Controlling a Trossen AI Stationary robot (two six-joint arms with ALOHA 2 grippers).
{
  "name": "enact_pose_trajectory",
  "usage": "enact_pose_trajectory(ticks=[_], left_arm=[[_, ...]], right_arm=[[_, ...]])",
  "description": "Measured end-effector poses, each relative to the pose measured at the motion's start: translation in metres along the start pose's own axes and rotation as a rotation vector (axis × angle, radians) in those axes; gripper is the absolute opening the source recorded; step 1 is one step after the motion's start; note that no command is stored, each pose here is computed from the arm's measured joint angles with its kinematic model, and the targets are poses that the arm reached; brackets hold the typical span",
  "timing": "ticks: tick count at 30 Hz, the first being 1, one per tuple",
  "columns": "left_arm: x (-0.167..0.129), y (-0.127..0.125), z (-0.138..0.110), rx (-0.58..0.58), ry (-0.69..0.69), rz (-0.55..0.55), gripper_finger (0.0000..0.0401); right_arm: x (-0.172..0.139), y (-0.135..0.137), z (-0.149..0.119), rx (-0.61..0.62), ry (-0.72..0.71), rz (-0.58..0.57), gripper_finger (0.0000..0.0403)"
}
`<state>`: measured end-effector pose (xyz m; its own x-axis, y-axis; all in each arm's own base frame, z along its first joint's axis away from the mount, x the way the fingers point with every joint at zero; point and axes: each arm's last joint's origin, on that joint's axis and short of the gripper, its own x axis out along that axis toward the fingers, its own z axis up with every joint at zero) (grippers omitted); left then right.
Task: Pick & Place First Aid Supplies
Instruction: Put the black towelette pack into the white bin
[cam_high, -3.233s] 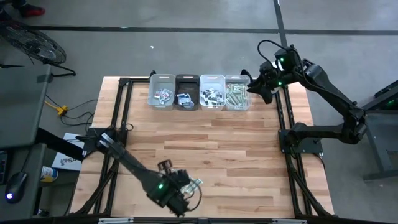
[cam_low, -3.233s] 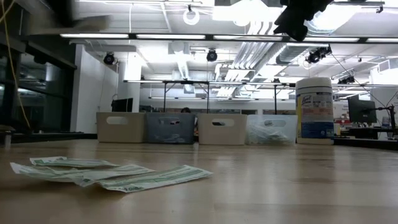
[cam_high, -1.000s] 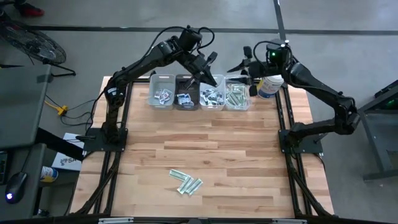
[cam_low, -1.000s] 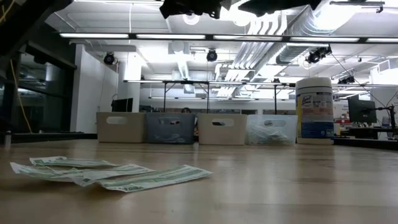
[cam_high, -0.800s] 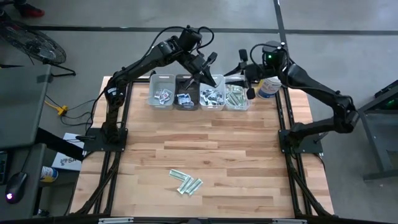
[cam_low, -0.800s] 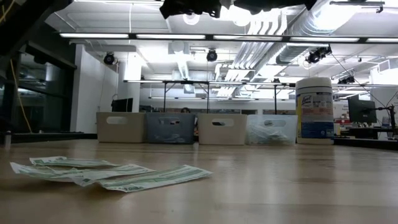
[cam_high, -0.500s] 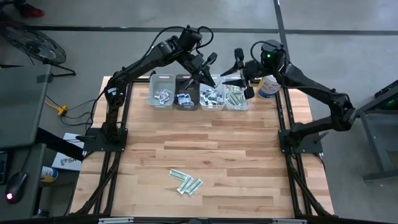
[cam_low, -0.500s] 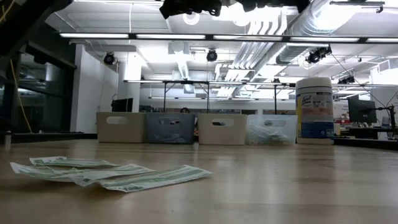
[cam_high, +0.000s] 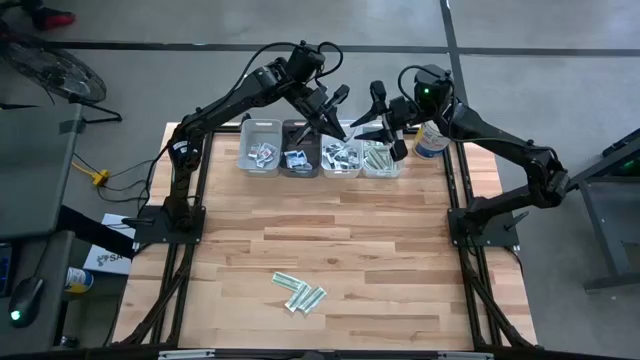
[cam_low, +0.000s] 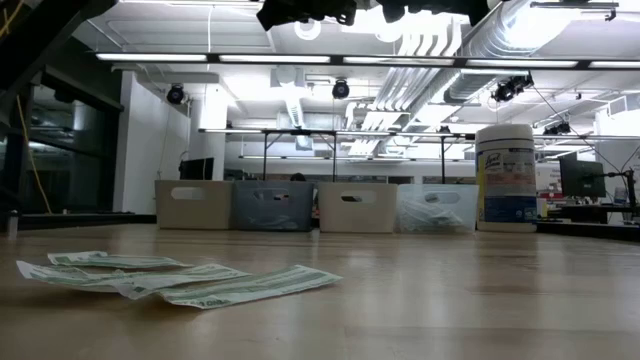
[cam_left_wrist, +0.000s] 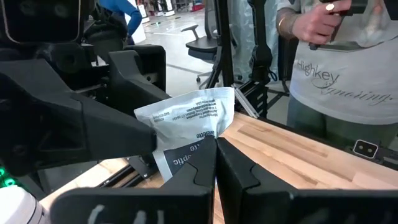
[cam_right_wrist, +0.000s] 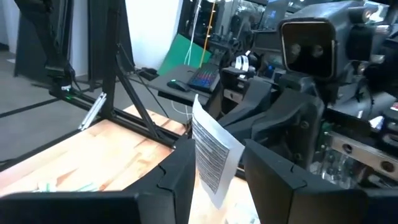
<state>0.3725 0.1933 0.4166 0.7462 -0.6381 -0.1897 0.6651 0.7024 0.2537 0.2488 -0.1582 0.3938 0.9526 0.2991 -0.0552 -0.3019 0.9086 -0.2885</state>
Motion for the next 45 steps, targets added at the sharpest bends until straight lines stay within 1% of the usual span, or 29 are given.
enact_pose_trajectory(ticks=[4,7,10,16,22,24,26,29,33,36,39,41,45], left_arm=[[0.000,0.000,0.000,0.000,-0.001,-0.002,0.0000],[0.000,0.000,0.000,-0.001,-0.001,-0.002,0.0000],[0.000,0.000,0.000,0.005,0.001,0.000,0.0000],[0.000,0.000,-0.001,0.007,0.004,0.002,0.0000],[0.000,0.001,-0.002,-0.030,0.052,0.050,0.0001],[0.000,0.002,-0.003,-0.040,0.090,0.090,0.0002],[-0.003,0.004,-0.004,-0.054,0.121,0.128,0.0010],[-0.012,0.007,-0.008,-0.087,0.148,0.168,0.0038],[-0.038,0.010,-0.018,-0.218,0.221,0.270,0.0086],[-0.061,0.008,-0.022,-0.296,0.324,0.376,0.0111],[-0.079,0.009,-0.031,-0.409,0.424,0.505,0.0118],[-0.088,0.010,-0.036,-0.469,0.476,0.576,0.0119],[-0.100,0.014,-0.046,-0.507,0.558,0.680,0.0119]], right_arm=[[0.005,0.000,-0.003,0.020,0.003,0.014,0.0125],[0.007,0.001,-0.002,0.018,-0.006,0.017,0.0113],[0.007,0.001,-0.001,0.029,-0.015,0.025,0.0086],[0.003,-0.001,-0.002,0.047,-0.013,0.023,0.0011],[0.001,-0.002,-0.004,0.088,-0.001,0.017,0.0004],[0.001,-0.002,-0.005,0.099,0.013,0.000,0.0003],[0.001,-0.003,-0.007,0.108,0.034,-0.030,0.0003],[-0.003,-0.005,-0.011,0.122,0.078,-0.093,0.0002],[-0.010,-0.009,-0.020,0.104,0.185,-0.193,0.0001],[-0.014,-0.009,-0.026,0.040,0.251,-0.215,0.0001],[-0.016,-0.008,-0.030,-0.091,0.301,-0.182,0.0001],[-0.012,-0.005,-0.031,-0.203,0.351,-0.173,0.0001],[-0.001,0.000,-0.035,-0.458,0.572,-0.263,0.0001]])
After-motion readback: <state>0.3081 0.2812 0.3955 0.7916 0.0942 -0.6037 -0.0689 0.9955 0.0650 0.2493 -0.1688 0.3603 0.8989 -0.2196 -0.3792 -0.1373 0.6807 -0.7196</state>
